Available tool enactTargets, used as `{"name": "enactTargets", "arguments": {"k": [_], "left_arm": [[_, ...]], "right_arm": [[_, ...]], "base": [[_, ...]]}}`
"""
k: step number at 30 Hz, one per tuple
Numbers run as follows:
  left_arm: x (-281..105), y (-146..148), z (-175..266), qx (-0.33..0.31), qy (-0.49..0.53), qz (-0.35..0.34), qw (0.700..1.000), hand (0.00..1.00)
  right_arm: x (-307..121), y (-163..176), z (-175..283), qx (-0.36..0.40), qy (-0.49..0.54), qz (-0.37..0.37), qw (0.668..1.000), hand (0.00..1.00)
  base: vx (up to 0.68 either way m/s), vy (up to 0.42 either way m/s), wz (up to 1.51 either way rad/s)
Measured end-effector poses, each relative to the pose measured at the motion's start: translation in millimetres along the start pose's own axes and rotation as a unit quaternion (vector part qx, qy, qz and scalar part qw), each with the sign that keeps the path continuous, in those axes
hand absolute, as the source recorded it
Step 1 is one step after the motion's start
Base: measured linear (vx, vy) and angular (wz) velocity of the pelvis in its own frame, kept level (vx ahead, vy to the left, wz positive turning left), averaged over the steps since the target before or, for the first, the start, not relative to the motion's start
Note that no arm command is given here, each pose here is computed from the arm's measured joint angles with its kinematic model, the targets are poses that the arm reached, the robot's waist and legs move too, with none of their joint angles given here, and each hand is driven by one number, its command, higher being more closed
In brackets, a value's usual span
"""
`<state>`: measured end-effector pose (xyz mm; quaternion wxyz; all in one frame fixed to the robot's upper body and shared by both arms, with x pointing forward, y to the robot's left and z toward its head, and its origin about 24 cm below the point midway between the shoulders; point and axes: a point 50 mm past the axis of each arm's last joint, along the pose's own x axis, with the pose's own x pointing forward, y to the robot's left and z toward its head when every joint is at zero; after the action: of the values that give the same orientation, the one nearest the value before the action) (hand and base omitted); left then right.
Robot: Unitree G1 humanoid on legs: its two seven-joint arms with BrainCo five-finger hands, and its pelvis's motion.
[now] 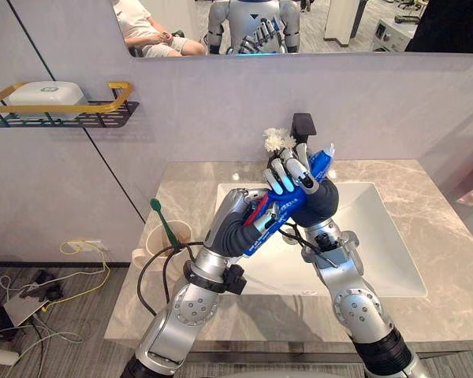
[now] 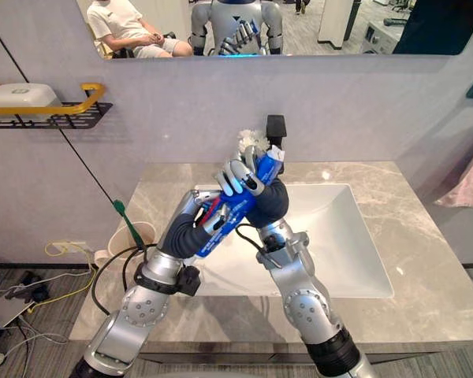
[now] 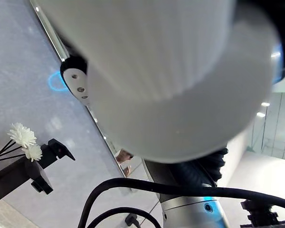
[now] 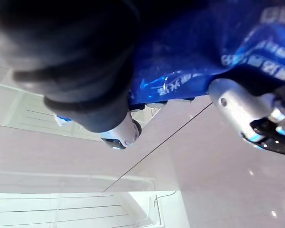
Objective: Organize washtable
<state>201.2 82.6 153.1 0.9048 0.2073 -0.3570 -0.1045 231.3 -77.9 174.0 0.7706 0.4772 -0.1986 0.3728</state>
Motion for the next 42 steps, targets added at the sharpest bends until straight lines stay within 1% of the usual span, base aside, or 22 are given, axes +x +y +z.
{"name": "enactTargets", "arguments": {"k": [1, 2, 5, 7, 11, 19, 22, 23, 25, 27, 29, 31, 33, 35, 37, 38, 40, 41, 42], "left_arm": [[1, 3, 1, 0.001, -0.003, 0.009, 1.000, 0.00], [2, 10, 4, 0.000, -0.005, 0.036, 0.999, 0.00], [5, 41, 20, -0.002, -0.039, 0.143, 0.989, 0.00], [4, 50, 28, 0.000, -0.059, 0.174, 0.983, 0.00], [3, 57, 33, -0.005, -0.068, 0.192, 0.979, 0.00], [-11, 85, 37, 0.024, -0.062, 0.262, 0.963, 0.00], [-22, 98, 31, 0.048, -0.033, 0.295, 0.954, 0.00], [-32, 108, 26, 0.060, -0.010, 0.322, 0.945, 0.00], [-40, 116, 22, 0.070, 0.011, 0.350, 0.934, 0.00], [-61, 131, 6, 0.075, 0.067, 0.407, 0.908, 0.00], [-82, 139, -13, 0.062, 0.126, 0.446, 0.884, 0.00], [-102, 143, -29, 0.055, 0.178, 0.472, 0.862, 0.00], [-129, 146, -44, 0.048, 0.237, 0.505, 0.829, 0.00], [-142, 146, -52, 0.045, 0.269, 0.515, 0.813, 0.00], [-174, 140, -75, 0.019, 0.344, 0.532, 0.773, 0.00], [-180, 137, -80, 0.013, 0.361, 0.534, 0.765, 0.00], [-213, 124, -99, -0.020, 0.432, 0.545, 0.718, 0.00], [-222, 119, -104, -0.028, 0.452, 0.547, 0.704, 0.00], [-238, 109, -113, -0.051, 0.490, 0.546, 0.678, 0.00]], "right_arm": [[0, 0, 0, 0.002, -0.003, 0.001, 1.000, 1.00], [0, 0, 0, 0.005, -0.009, -0.002, 1.000, 1.00], [-13, -11, 5, -0.010, -0.018, -0.040, 0.999, 1.00], [-17, -15, 7, -0.019, -0.018, -0.054, 0.998, 1.00], [-17, -15, 9, -0.024, -0.024, -0.055, 0.998, 1.00], [-17, -17, 16, -0.038, -0.038, -0.060, 0.997, 1.00], [-18, -19, 20, -0.045, -0.047, -0.064, 0.996, 1.00], [-18, -19, 23, -0.052, -0.055, -0.068, 0.995, 1.00], [-20, -20, 25, -0.057, -0.060, -0.071, 0.994, 1.00], [-22, -22, 28, -0.058, -0.073, -0.081, 0.992, 1.00], [-26, -24, 30, -0.057, -0.082, -0.092, 0.991, 1.00], [-31, -26, 33, -0.062, -0.088, -0.104, 0.989, 1.00], [-32, -27, 33, -0.065, -0.087, -0.110, 0.988, 1.00], [-32, -27, 33, -0.065, -0.088, -0.112, 0.988, 1.00], [-36, -28, 31, -0.064, -0.086, -0.120, 0.987, 1.00], [-37, -29, 31, -0.062, -0.086, -0.124, 0.987, 1.00], [-41, -30, 25, -0.050, -0.077, -0.133, 0.987, 1.00], [-41, -29, 24, -0.049, -0.075, -0.134, 0.987, 1.00], [-42, -30, 23, -0.048, -0.073, -0.135, 0.987, 1.00]], "base": [[0.00, 0.000, 0.00], [0.00, 0.000, 0.00], [-0.01, -0.011, 0.08], [-0.01, -0.010, 0.19], [0.00, -0.002, 0.03], [-0.01, -0.009, 0.03], [0.00, 0.000, 0.00], [0.00, 0.000, 0.00], [0.00, 0.000, 0.00], [-0.02, -0.008, 0.00], [0.00, 0.000, 0.00], [0.00, -0.011, 0.03], [0.00, -0.022, 0.11], [0.01, -0.020, 0.07], [0.02, -0.021, 0.04], [0.02, -0.016, 0.03], [0.02, -0.015, 0.06], [0.02, -0.014, 0.10], [0.02, -0.016, 0.15]]}}
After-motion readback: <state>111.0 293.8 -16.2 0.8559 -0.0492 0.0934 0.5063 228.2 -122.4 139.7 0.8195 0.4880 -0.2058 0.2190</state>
